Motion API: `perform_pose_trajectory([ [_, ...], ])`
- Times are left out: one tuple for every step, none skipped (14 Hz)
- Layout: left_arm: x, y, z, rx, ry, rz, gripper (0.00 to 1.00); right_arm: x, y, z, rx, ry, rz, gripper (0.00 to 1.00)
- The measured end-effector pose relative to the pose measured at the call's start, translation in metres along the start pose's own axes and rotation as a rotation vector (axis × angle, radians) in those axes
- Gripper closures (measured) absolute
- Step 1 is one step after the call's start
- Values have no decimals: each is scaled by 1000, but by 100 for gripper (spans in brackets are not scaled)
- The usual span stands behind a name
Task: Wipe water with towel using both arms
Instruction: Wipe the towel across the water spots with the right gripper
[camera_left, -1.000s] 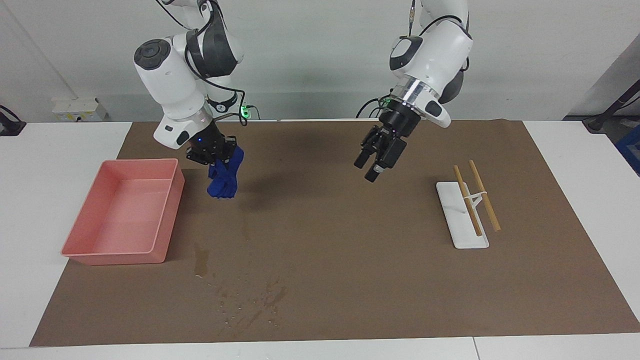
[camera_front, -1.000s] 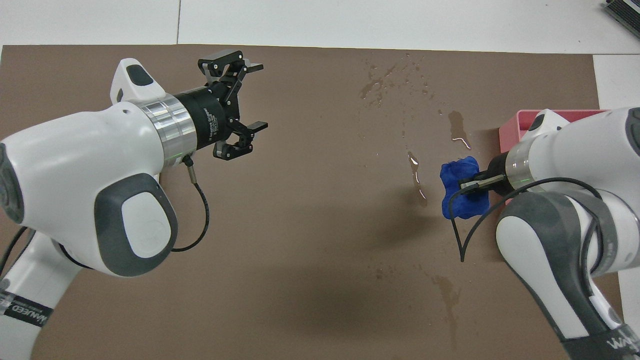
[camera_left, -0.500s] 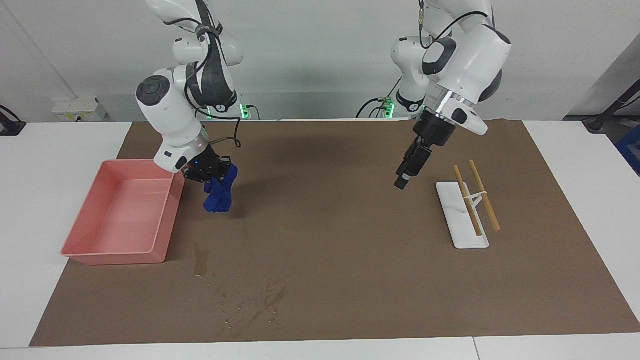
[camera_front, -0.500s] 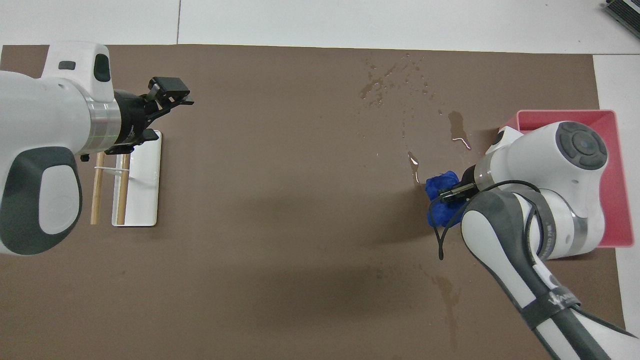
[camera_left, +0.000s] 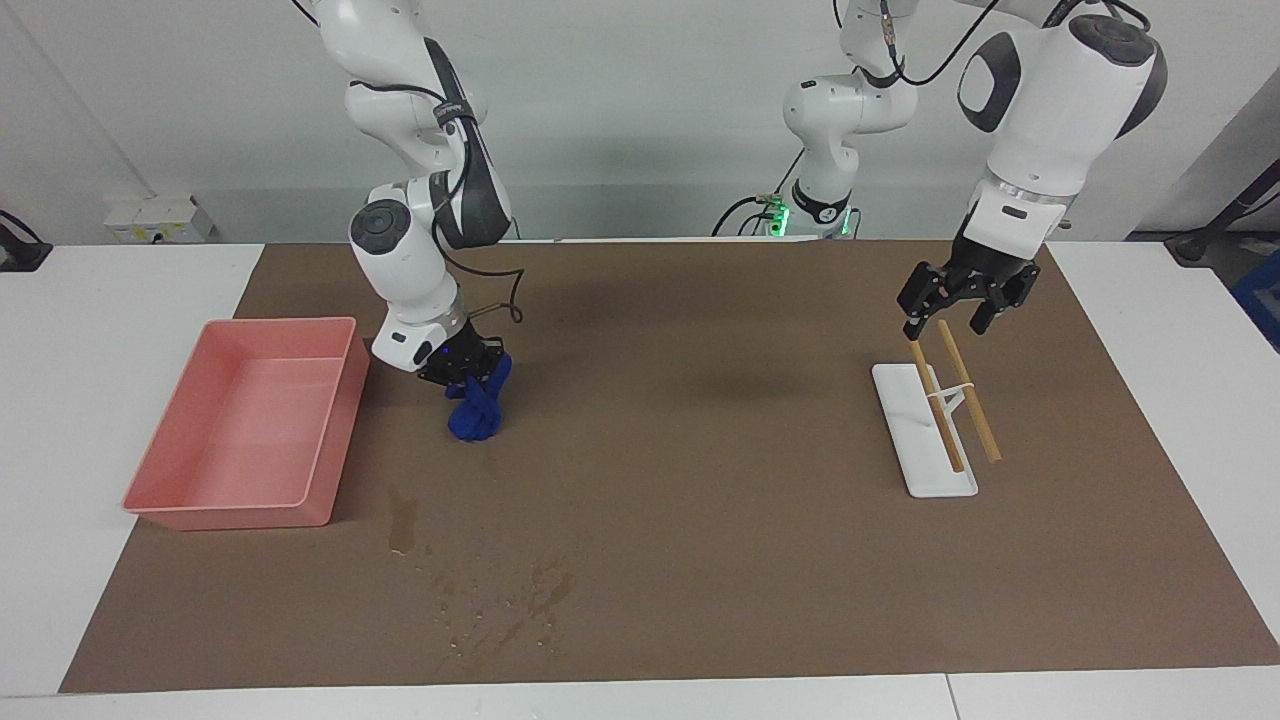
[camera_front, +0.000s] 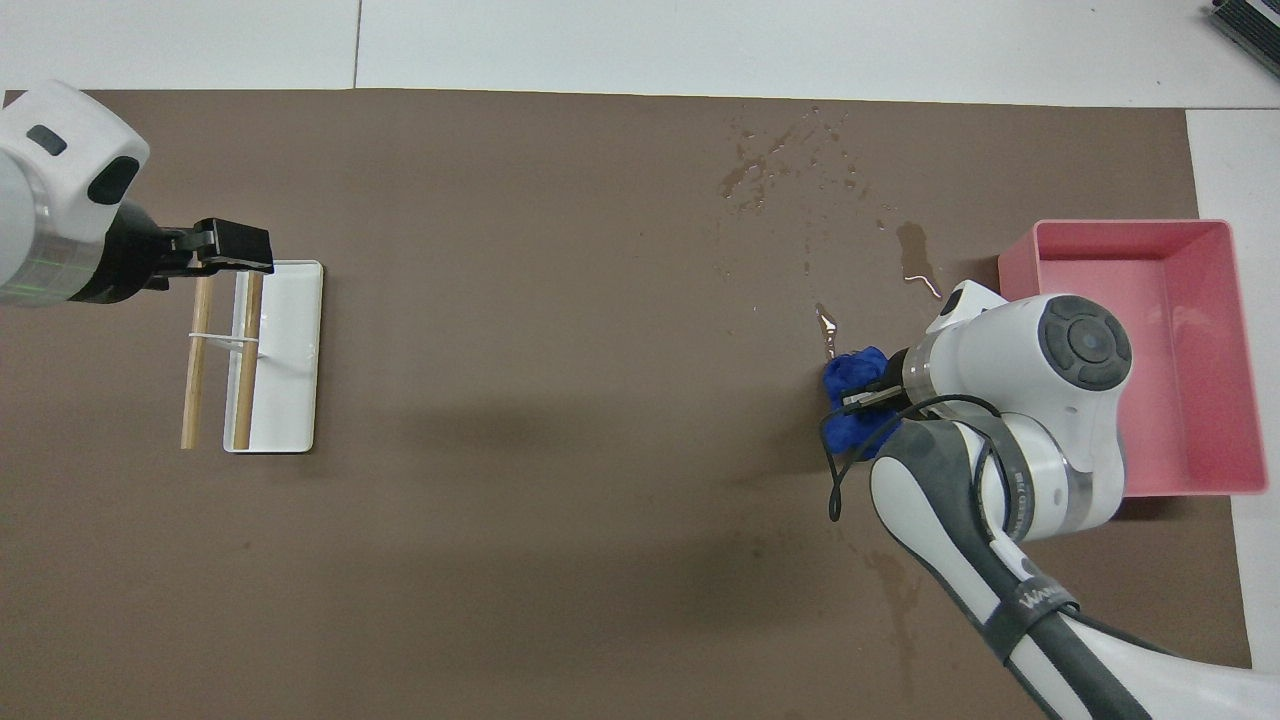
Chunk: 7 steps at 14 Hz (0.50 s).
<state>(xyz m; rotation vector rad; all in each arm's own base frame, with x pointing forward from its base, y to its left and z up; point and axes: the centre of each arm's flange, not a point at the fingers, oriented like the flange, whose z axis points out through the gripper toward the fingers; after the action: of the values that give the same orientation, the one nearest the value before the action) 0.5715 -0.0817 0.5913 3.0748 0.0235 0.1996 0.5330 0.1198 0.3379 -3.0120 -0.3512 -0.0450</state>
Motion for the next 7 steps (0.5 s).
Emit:
perform_pose_trajectory([
  [-3, -2, -9, 7, -30, 38, 0, 4, -2, 8, -2, 22, 1, 88],
  [-7, -4, -15, 15, -58, 60, 0, 7, -3, 17, -3, 36, 3, 88],
  [-10, -10, -20, 20, -83, 74, 0, 10, 0, 26, -4, 50, 6, 88],
  [-11, -20, -26, 21, -101, 99, 0, 14, 1, 31, -5, 64, 9, 88],
  [-12, -31, -30, 20, -114, 135, 0, 20, 2, 33, -5, 75, 10, 88],
  [-12, -39, -32, 19, -121, 159, 0, 28, 2, 34, -3, 81, 10, 88],
  [-13, -41, -33, 19, -123, 169, 0, 37, 3, 35, -1, 90, 11, 88],
])
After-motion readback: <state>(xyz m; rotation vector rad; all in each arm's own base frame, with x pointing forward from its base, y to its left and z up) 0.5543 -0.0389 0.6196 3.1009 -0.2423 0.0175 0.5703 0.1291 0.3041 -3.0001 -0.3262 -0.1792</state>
